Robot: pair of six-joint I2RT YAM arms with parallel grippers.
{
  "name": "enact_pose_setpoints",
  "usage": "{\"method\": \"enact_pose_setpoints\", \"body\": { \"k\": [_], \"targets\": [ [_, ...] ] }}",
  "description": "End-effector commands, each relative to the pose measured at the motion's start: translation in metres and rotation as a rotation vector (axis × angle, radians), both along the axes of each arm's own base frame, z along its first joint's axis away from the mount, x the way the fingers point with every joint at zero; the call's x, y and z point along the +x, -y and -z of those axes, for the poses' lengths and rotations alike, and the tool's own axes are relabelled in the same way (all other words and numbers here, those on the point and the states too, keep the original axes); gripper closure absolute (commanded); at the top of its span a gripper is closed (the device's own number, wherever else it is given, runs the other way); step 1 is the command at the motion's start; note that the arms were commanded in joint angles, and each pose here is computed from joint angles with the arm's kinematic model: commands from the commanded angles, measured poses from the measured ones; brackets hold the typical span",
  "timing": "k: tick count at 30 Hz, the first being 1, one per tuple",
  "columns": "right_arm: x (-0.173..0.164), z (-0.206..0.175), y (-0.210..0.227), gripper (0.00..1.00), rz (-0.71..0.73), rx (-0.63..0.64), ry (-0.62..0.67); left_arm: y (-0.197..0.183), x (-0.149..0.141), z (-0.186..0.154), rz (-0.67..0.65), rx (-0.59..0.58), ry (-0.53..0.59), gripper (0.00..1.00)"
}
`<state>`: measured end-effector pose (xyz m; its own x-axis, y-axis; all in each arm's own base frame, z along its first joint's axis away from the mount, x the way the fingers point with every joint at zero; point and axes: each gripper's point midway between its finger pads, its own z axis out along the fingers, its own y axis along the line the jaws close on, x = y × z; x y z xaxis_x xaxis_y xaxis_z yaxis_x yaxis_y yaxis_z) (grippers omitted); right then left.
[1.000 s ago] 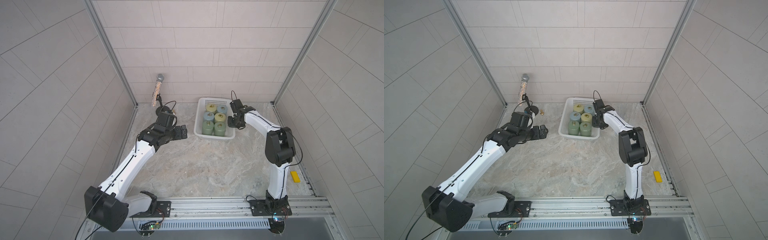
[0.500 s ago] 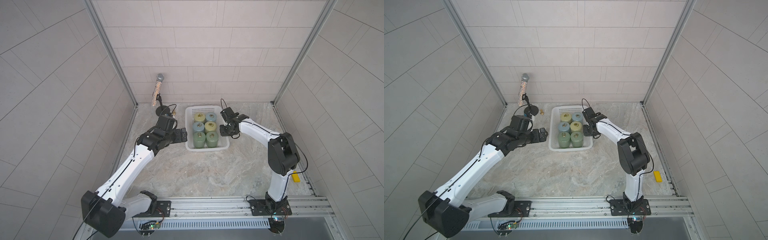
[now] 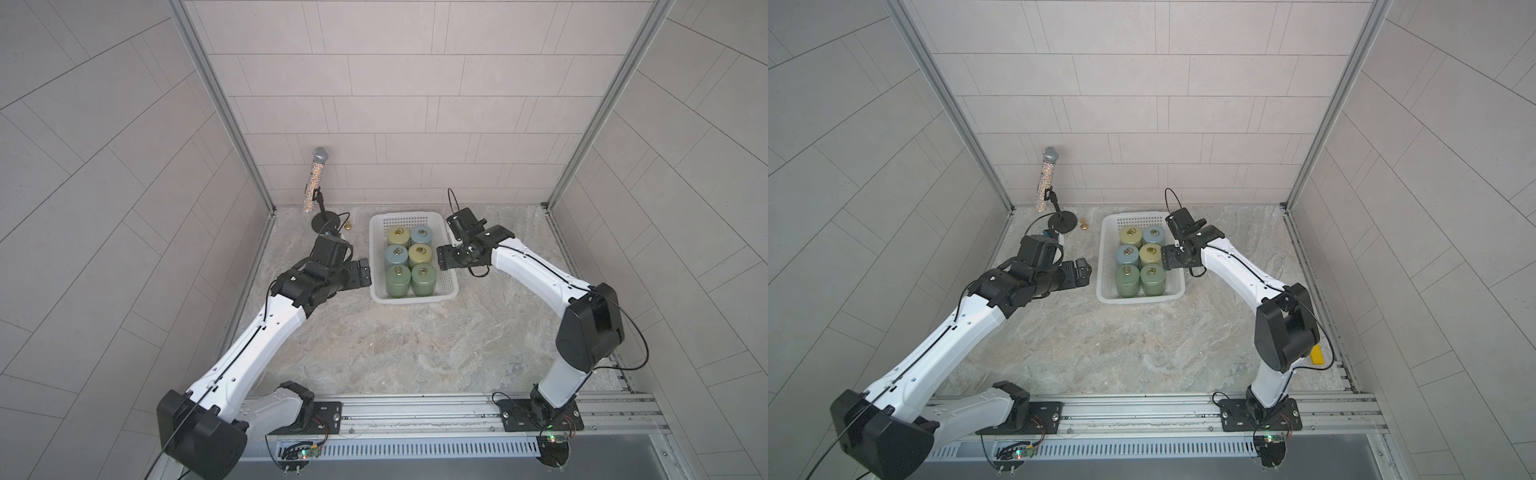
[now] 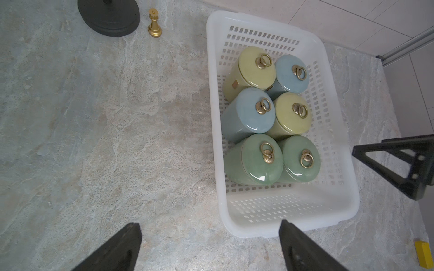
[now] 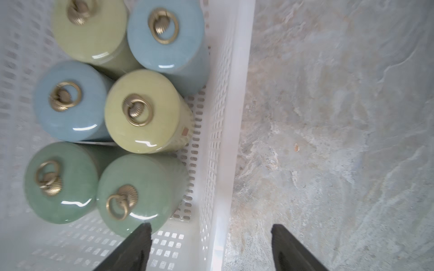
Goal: Take the tea canister out of the basket
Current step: Move the basket to the center of the board, then pick up the tea canister from the basket.
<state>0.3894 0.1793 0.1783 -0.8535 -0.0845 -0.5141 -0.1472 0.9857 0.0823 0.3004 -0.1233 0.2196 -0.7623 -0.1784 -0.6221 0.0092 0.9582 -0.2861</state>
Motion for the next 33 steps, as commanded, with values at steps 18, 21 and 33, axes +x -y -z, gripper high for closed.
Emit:
{"method": "enact_pose_setpoints", "body": {
  "k": [18,21,33],
  "targets": [
    [-0.040,0.054,-0.067,0.00,-0.225,-0.138,-0.094,0.000,-0.007,-0.003,0.037,0.008,0.012,0.00],
    [-0.038,0.064,-0.068,0.00,-0.224,-0.156,-0.113,-0.001,-0.009,-0.004,0.033,0.012,0.015,0.00],
    [-0.011,0.093,-0.078,0.02,-0.197,-0.162,-0.048,-0.003,-0.011,-0.008,0.028,0.015,0.024,0.00]
  ]
}}
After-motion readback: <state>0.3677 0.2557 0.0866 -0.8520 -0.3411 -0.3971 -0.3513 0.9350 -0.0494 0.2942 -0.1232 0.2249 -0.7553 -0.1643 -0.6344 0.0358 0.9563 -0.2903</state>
